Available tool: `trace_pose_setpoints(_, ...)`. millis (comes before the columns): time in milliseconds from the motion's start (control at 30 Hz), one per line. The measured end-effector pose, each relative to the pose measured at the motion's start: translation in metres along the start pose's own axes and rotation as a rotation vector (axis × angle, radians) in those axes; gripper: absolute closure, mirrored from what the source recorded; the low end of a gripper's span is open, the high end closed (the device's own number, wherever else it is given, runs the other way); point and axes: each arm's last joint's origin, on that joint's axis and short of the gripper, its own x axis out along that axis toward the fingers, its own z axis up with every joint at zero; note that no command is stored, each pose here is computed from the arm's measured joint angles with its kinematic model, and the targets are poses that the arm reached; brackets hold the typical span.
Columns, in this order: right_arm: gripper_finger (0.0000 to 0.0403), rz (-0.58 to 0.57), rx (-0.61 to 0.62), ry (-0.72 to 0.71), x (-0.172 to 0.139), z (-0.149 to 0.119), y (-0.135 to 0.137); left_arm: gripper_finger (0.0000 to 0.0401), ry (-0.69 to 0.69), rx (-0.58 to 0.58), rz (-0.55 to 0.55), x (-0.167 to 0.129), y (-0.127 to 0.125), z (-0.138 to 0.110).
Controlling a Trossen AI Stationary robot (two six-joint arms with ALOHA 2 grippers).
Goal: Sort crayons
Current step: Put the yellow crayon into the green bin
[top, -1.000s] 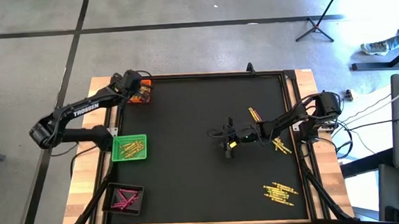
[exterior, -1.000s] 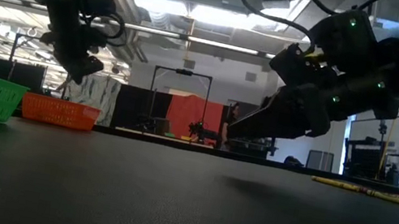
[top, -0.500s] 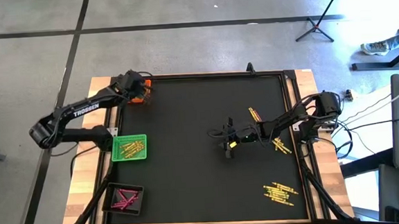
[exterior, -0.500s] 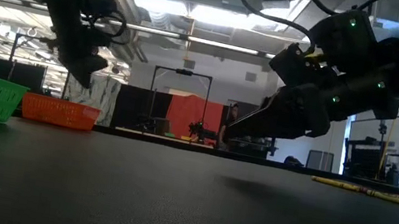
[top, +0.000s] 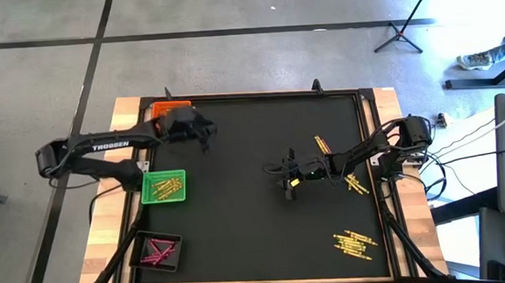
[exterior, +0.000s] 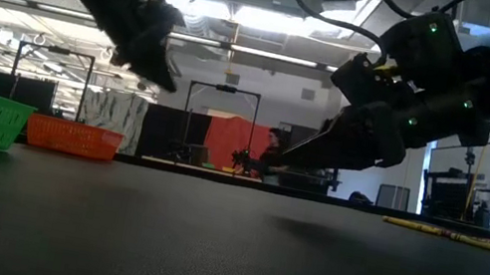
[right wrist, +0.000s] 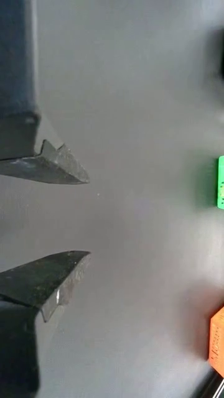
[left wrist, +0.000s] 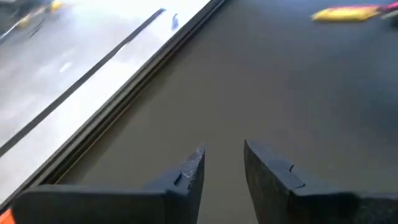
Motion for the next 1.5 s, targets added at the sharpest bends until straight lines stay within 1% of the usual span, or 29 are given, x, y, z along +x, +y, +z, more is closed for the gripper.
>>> trace_pose_setpoints(133,0.0221,0.000,0.001,0.000,0.000,0.000,0.000,0.0306,-0.095,0.043,-0.109,-0.006,-0.029,0.007)
trace_pose_setpoints(200,0.0221,-0.012,0.020,0.000,0.000,0.000,0.000,0.0306,-0.133,0.062,-0.156,-0.009,-0.041,0.010)
trace_pose_setpoints(333,0.0221,-0.034,0.074,0.007,-0.004,0.004,-0.001,0.0306,-0.167,0.066,-0.220,-0.008,-0.064,0.009)
trace_pose_setpoints(467,0.0221,-0.069,0.097,0.047,-0.015,0.011,-0.004,0.0306,-0.143,0.088,-0.211,0.005,-0.085,0.000)
trace_pose_setpoints(600,0.0221,-0.139,0.130,0.099,-0.033,0.019,-0.009,0.0306,-0.140,0.119,-0.217,0.021,-0.107,-0.011)
trace_pose_setpoints(700,0.0221,-0.191,0.222,0.146,-0.048,0.024,-0.019,0.0306,-0.169,0.147,-0.244,0.034,-0.121,-0.018)
trace_pose_setpoints(767,0.0221,-0.225,0.282,0.190,-0.059,0.024,-0.029,0.0306,-0.230,0.141,-0.265,0.044,-0.131,-0.020)
trace_pose_setpoints(833,0.0221,-0.262,0.337,0.217,-0.068,0.025,-0.037,0.0306,-0.259,0.149,-0.294,0.054,-0.139,-0.026)
trace_pose_setpoints(967,0.0221,-0.325,0.411,0.264,-0.083,0.023,-0.052,0.0306,-0.295,0.144,-0.368,0.071,-0.149,-0.038)
trace_pose_setpoints(1033,0.0221,-0.350,0.450,0.318,-0.089,0.018,-0.059,0.0306,-0.301,0.139,-0.395,0.077,-0.152,-0.043)
trace_pose_setpoints(1100,0.0221,-0.375,0.485,0.362,-0.092,0.014,-0.065,0.0306,-0.283,0.146,-0.397,0.080,-0.152,-0.047)
trace_pose_setpoints(1300,0.0221,-0.456,0.530,0.486,-0.100,0.000,-0.079,0.0306,-0.268,0.152,-0.395,0.081,-0.152,-0.049)
trace_pose_setpoints(1500,0.0221,-0.490,0.711,0.544,-0.108,-0.009,-0.092,0.0306,-0.263,0.153,-0.394,0.081,-0.152,-0.050)
